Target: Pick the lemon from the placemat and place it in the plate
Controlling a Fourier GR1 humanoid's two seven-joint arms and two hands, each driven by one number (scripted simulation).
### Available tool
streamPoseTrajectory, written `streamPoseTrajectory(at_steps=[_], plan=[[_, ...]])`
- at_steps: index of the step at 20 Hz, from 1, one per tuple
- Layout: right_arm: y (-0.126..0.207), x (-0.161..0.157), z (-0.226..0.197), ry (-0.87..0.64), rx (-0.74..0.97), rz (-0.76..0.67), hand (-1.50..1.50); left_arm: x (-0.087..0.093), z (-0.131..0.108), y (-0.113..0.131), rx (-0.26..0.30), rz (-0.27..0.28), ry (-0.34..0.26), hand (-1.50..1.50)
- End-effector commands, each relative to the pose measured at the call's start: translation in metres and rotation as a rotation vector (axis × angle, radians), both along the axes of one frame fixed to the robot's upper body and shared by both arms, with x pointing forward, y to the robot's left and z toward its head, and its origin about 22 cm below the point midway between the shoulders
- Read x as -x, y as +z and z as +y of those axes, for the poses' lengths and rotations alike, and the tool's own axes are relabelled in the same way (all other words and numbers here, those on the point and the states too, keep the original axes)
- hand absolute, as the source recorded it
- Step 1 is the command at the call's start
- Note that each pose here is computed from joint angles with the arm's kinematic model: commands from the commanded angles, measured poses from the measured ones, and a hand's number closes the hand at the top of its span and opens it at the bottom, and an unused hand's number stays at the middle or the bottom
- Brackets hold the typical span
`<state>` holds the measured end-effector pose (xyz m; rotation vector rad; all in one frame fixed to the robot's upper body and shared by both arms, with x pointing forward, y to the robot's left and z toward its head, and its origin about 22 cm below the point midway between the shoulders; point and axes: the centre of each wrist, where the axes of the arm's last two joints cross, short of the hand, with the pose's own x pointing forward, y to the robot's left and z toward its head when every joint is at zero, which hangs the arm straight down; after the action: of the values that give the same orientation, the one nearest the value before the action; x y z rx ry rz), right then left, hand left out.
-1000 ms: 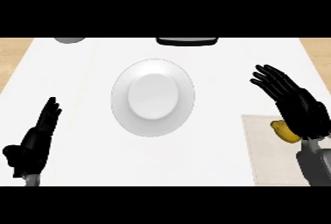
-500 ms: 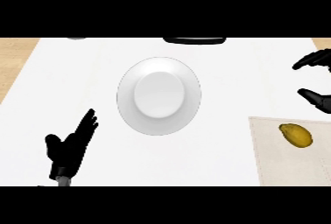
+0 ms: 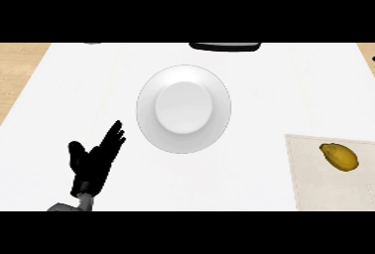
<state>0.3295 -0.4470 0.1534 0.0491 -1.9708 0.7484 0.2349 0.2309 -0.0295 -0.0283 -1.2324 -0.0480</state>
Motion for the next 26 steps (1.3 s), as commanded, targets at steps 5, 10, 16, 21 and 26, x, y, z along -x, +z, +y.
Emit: streamPoseTrajectory(at_steps=[5,10,16,21,26], plan=[[0.028,0.006,-0.003,0.240,0.453,0.043,-1.50,-0.007,0.000,0.001,0.004,0.014,-0.017,0.00],[0.013,0.010,-0.002,0.322,0.627,0.008,-1.50,-0.012,-0.002,0.001,-0.012,0.027,0.001,0.00],[-0.021,0.003,0.002,0.342,0.767,0.001,-1.50,0.005,0.003,-0.005,0.003,0.046,0.022,0.00],[-0.070,0.003,0.020,0.340,0.805,-0.035,-1.50,-0.006,0.010,-0.010,-0.004,0.044,0.026,0.00],[-0.078,0.005,0.015,0.368,0.871,0.046,-1.50,-0.006,0.007,-0.006,-0.019,0.045,0.054,0.00]])
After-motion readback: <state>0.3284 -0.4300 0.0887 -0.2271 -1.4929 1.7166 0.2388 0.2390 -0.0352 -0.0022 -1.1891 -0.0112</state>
